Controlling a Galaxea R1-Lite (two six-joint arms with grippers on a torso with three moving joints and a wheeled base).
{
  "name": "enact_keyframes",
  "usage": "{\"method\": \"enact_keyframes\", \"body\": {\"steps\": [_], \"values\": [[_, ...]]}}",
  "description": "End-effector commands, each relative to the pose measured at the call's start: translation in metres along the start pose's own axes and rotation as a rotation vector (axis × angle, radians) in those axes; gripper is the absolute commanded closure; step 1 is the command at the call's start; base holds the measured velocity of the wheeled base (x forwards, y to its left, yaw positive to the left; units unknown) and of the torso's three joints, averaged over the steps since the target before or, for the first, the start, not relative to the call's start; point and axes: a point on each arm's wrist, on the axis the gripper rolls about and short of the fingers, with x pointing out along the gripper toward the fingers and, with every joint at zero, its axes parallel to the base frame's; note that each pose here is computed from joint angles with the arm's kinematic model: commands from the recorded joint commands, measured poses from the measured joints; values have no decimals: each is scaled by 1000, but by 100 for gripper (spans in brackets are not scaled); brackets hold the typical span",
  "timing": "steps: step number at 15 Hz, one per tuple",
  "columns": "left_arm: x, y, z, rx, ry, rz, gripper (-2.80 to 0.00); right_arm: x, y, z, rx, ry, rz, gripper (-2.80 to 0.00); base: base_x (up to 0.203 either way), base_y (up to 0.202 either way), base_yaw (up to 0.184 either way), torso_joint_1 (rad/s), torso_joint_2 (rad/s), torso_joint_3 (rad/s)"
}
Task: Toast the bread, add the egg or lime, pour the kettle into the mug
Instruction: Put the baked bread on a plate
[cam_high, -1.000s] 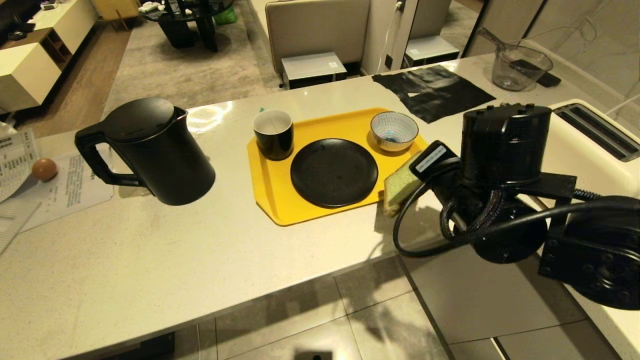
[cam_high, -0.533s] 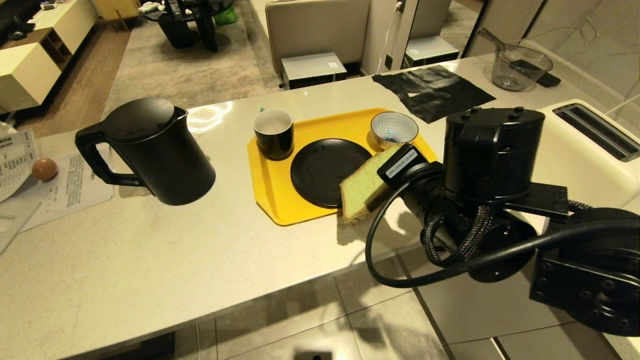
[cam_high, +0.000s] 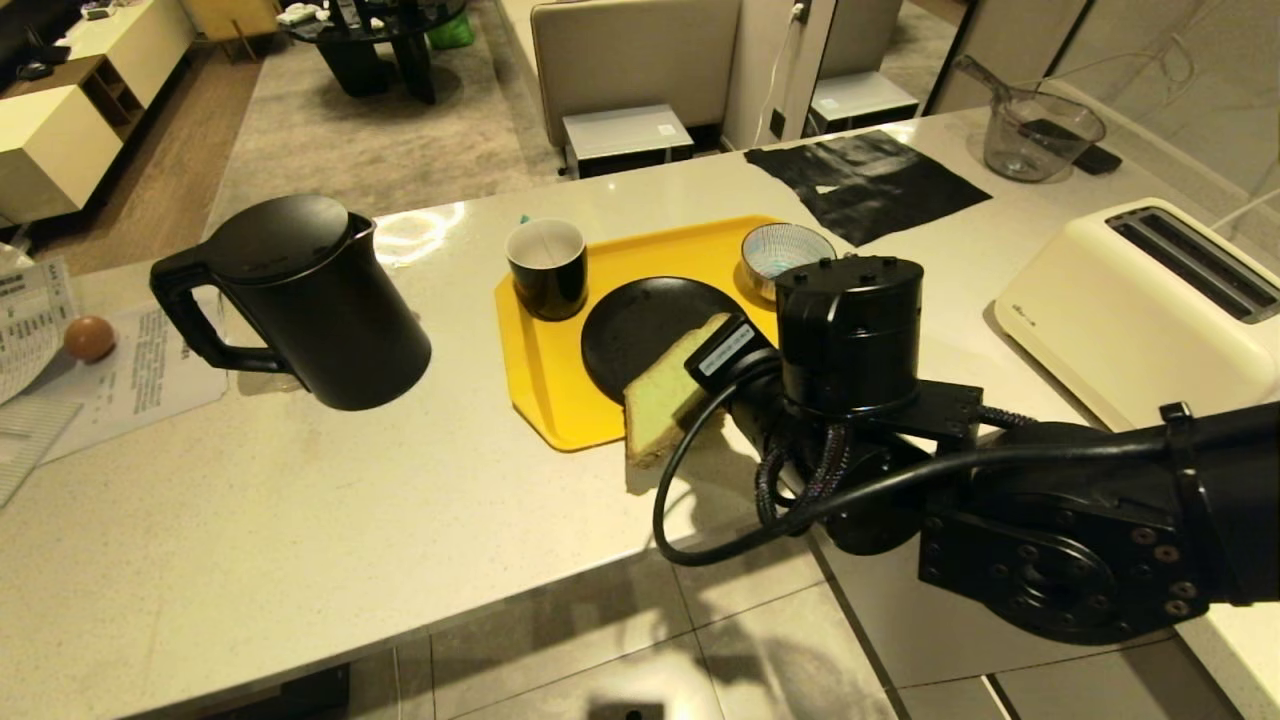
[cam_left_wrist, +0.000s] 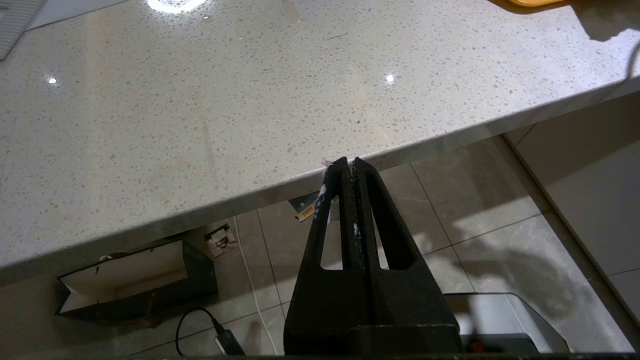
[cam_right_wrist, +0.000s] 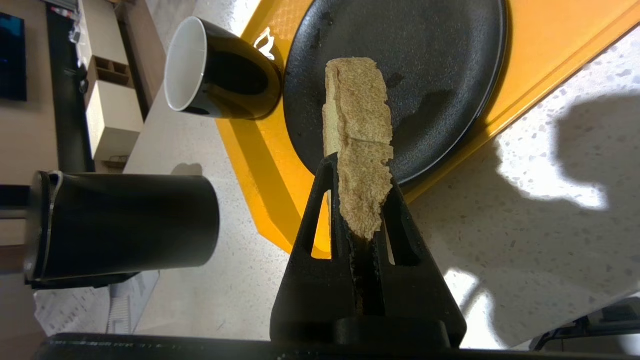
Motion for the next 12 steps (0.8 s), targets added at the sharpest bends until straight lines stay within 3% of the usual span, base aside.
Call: {"method": "enact_keyframes", "body": {"steps": [1, 7, 12], "values": [[0, 0, 0, 0, 0, 2, 0, 12, -3, -13, -8, 13, -13, 0, 0, 0, 0, 0, 0, 0], [0, 0, 0, 0, 0, 2, 0, 25, 6, -18, 6, 58, 45, 0, 0, 0, 0, 0, 0, 0], [0, 0, 0, 0, 0, 1, 0, 44, 12, -8, 34, 58, 91, 0, 0, 0, 0, 0, 0, 0]]}}
